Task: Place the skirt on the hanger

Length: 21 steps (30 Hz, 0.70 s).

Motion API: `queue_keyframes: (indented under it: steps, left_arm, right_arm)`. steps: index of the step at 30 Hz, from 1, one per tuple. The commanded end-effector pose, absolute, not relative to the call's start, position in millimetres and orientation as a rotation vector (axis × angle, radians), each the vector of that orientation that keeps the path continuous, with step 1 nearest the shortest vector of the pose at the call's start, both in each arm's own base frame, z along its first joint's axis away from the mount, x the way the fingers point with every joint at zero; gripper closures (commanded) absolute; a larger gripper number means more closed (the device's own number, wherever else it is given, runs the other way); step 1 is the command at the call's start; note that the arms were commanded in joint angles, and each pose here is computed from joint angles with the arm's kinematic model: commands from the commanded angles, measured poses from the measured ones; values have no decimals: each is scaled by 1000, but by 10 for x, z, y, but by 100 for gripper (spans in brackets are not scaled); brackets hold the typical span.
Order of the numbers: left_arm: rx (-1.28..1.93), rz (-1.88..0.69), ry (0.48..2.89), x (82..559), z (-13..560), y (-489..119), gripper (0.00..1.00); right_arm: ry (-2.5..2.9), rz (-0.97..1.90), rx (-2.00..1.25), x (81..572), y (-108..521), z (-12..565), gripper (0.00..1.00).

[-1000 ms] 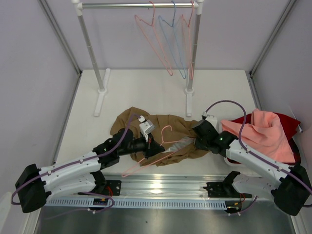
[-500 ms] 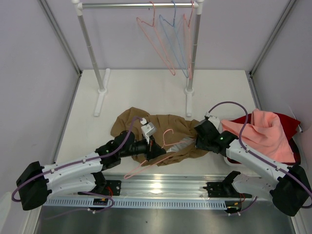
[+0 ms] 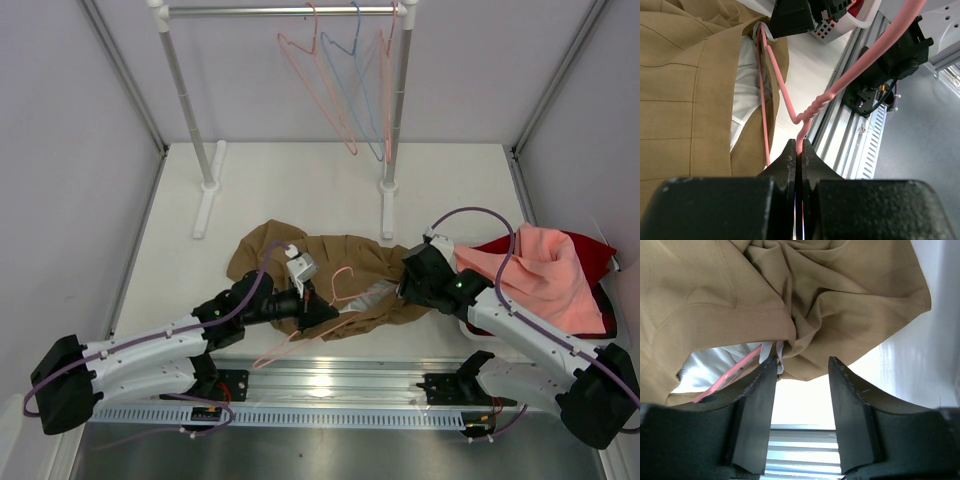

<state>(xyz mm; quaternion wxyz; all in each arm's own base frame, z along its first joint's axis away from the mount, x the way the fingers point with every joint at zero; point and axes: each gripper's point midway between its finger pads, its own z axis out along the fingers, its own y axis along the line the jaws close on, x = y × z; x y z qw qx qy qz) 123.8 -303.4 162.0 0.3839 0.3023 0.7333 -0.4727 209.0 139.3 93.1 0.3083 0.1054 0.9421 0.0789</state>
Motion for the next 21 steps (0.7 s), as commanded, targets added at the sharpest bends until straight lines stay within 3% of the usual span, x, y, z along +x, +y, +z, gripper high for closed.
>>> queue_keyframes:
  steps: [1,21]
  left_arm:
    - [766,-1220,1809,1219,1730,-3043,100]
    - [742,-1219,1778,1201,1806,-2992,100]
  right_arm:
    - [2397,292,299,2245,1489,1212,47]
    - [2405,270,284,2297,1512,1197,41]
